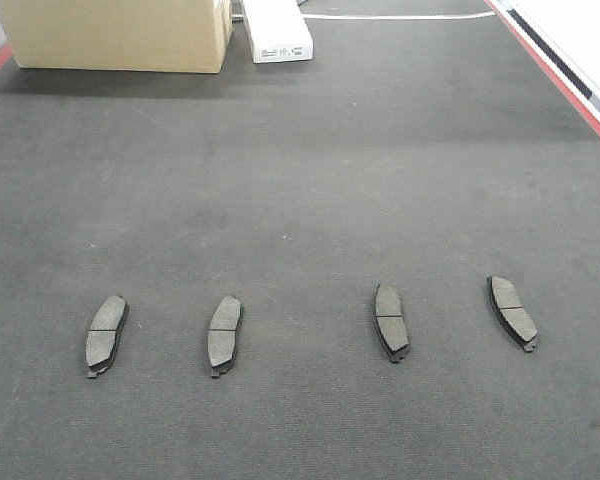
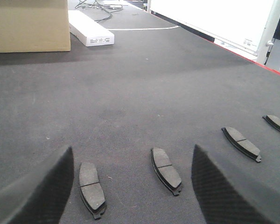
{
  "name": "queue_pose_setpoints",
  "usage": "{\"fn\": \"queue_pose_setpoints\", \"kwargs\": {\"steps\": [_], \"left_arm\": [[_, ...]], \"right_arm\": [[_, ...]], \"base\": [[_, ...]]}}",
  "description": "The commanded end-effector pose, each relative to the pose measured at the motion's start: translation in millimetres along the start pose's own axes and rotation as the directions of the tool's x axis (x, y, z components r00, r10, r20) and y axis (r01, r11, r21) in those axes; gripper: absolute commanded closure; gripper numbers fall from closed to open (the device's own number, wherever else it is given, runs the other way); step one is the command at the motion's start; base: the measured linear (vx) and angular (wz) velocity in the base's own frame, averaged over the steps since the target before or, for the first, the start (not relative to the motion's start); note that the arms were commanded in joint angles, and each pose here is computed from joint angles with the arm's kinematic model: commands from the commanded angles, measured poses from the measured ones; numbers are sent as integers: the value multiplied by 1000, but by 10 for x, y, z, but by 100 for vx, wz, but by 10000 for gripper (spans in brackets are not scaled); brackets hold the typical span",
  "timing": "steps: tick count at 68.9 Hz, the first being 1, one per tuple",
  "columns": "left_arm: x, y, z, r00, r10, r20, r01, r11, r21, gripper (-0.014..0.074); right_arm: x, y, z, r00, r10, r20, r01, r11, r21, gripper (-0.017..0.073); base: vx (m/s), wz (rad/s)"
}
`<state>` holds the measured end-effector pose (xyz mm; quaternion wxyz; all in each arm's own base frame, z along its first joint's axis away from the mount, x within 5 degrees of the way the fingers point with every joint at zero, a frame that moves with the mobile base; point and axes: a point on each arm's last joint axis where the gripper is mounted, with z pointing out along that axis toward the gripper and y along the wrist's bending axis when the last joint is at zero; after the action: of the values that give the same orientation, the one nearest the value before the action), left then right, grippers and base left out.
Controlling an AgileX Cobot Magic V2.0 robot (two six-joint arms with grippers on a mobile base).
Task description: Move and align brake pads A on conveyor
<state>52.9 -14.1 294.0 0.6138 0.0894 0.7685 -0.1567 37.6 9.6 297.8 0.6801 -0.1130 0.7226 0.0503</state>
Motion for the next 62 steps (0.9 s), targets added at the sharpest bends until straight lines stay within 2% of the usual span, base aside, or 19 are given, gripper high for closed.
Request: {"fn": "queue_pose_setpoints", "kwargs": {"steps": [1,8,16,25,26,29,30,62], "left_arm": [[-128,-37,-18,997,6,82,-9,999,34,81],[-128,-37,-18,997,6,82,-9,999,34,93],[-126,-36,-18,997,6,80,-9,999,34,194],[-124,-35,-18,997,6,77,-9,999,32,445],[-124,-35,-18,997,6,77,-9,999,32,505],[-125,-36,-18,997,6,79,-9,999,33,594],[-125,-36,-18,997,8,79,-10,999,33,603],[-111,-29,-17,998,7,64,-9,1000,26,601]], "right_arm": [[-156,-15,-15,994,-10,109,8,1000,12,90],[-156,-15,-15,994,-9,108,8,1000,12,121],[-155,-15,-15,994,-9,107,8,1000,12,212],[-149,-14,-15,995,-3,101,2,1000,10,447],[-149,-14,-15,995,-3,101,2,1000,10,473],[-149,-14,-15,995,0,101,-1,1000,10,566],[-149,-13,-15,995,1,101,-2,1000,9,576],[-145,-12,-14,995,4,97,-5,1000,7,568]], "base": [[0,0],[0,0],[0,0],[0,0],[0,0],[0,0],[0,0],[0,0]]}}
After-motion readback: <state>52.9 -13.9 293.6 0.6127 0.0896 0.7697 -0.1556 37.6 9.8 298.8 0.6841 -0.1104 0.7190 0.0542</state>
